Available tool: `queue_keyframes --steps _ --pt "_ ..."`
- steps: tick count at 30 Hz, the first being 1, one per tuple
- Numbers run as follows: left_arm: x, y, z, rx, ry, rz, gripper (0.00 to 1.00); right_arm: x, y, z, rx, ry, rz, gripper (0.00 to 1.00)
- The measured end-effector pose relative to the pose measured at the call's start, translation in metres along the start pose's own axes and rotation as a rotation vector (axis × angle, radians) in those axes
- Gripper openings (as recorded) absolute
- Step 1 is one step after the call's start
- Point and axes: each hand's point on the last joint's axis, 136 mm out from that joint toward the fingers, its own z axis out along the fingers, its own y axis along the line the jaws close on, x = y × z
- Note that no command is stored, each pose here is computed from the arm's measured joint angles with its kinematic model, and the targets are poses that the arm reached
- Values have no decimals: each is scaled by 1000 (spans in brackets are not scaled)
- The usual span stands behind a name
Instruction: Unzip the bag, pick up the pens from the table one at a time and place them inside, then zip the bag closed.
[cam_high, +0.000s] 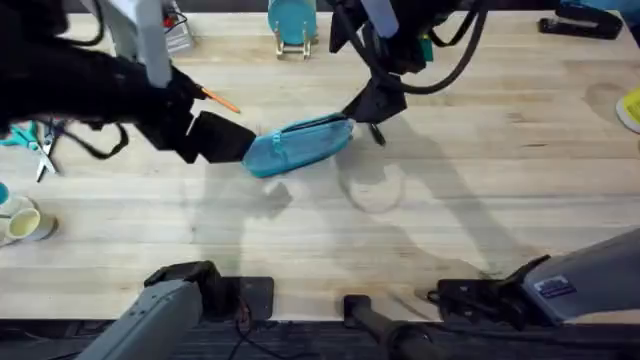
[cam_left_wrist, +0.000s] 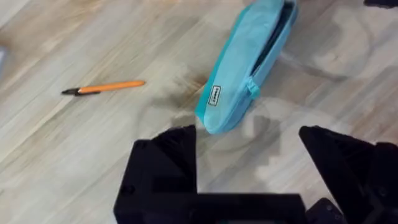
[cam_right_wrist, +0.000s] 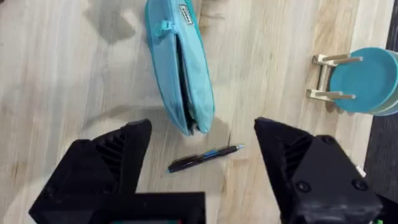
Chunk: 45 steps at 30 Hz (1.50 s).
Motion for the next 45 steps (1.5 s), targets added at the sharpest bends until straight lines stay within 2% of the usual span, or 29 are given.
queue_keyframes --steps 4,10,20,21,27,28,33,40,45 --pt "2 -6 -15 -48 -14 -24 995 0 1 0 -3 1 2 996" --pt "15 -19 -22 -41 19 -85 995 2 4 0 -15 6 7 995" --pt "16 -20 -23 -41 21 -104 996 1 3 0 -12 5 6 995" --pt "16 -20 -23 -41 21 -105 996 1 2 0 -10 4 2 962" --pt "16 -20 -23 -41 21 -108 995 -2 -4 0 15 -7 -7 114" --pt "16 -20 -23 -41 21 -108 996 -2 -4 0 15 -7 -4 54" --pt "16 -20 -23 -41 21 -108 995 0 -1 0 3 -2 7 30" --pt "16 -20 -23 -41 20 -108 995 -1 -1 0 4 1 104 30" --pt "16 -20 -23 -41 21 -108 995 -7 -1 1 34 49 137 30"
